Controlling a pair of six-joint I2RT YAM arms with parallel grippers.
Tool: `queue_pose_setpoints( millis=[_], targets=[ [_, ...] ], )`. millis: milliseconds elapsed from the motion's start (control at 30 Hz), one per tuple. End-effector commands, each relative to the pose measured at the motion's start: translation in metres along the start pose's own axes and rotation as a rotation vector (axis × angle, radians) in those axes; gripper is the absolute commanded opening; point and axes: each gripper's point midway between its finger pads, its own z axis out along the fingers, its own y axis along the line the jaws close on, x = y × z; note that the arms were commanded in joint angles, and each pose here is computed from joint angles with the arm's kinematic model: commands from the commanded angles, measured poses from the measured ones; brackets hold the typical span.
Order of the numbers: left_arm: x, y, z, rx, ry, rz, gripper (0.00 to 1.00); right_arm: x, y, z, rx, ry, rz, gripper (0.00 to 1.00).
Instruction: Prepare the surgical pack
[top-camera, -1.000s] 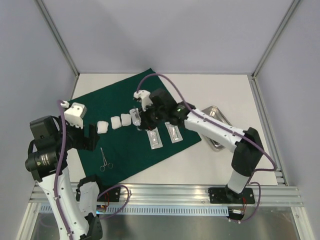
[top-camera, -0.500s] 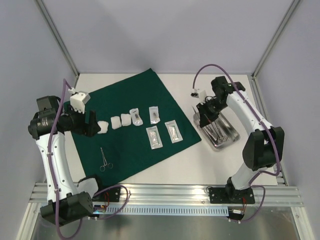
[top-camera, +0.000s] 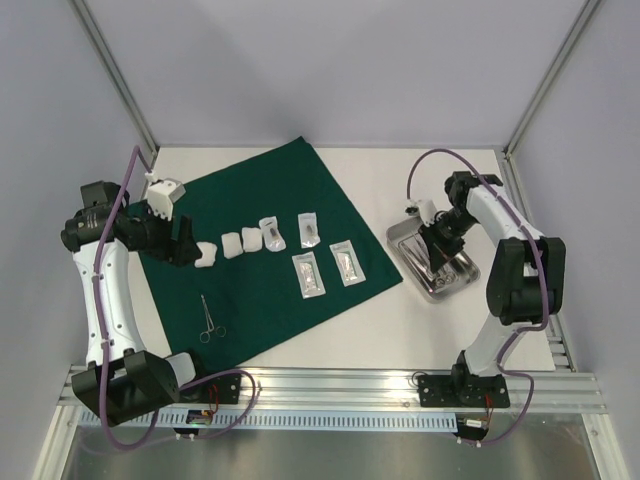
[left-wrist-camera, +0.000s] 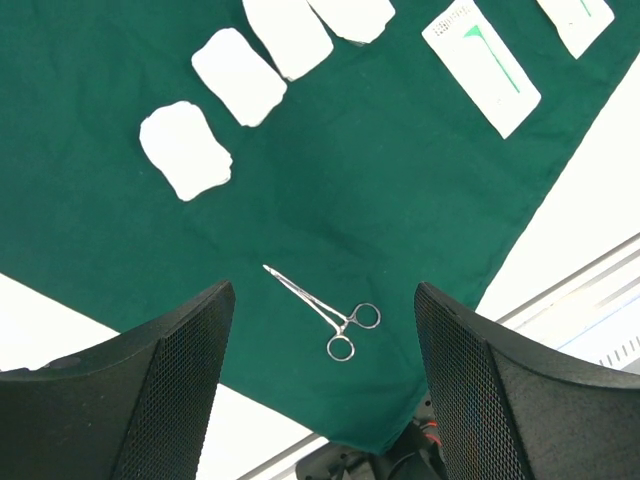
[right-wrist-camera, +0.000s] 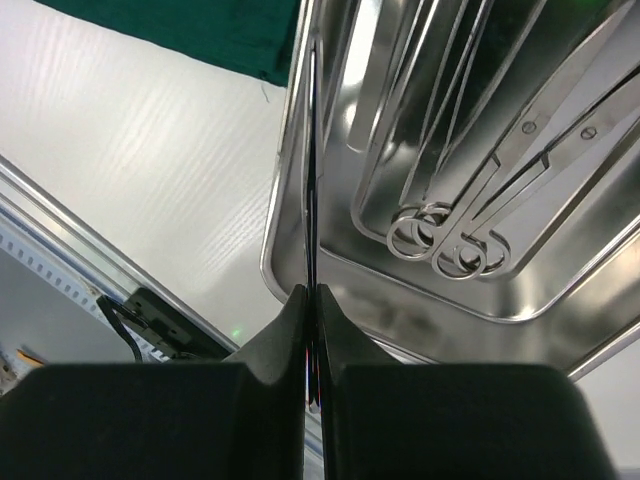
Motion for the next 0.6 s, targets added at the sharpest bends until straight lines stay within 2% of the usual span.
queue_pose_setpoints(
  millis=[0,167,567],
  targets=[
    [-0.013,-0.002,-0.004,0.012,-0.047,0.065,0.81,0.01,-0.025,0.002,0.078,0.031,-0.011,0.01],
    [-0.012,0.0,-0.003,0.01,-0.037,0.057,0.81,0.013,-0.044,0.004,0.098,0.035,0.045,0.01],
    [-0.011,0.003,-0.003,0.001,-0.033,0.051,0.81,0.019,-0.056,0.021,0.108,0.079,0.078,0.01]
  ],
)
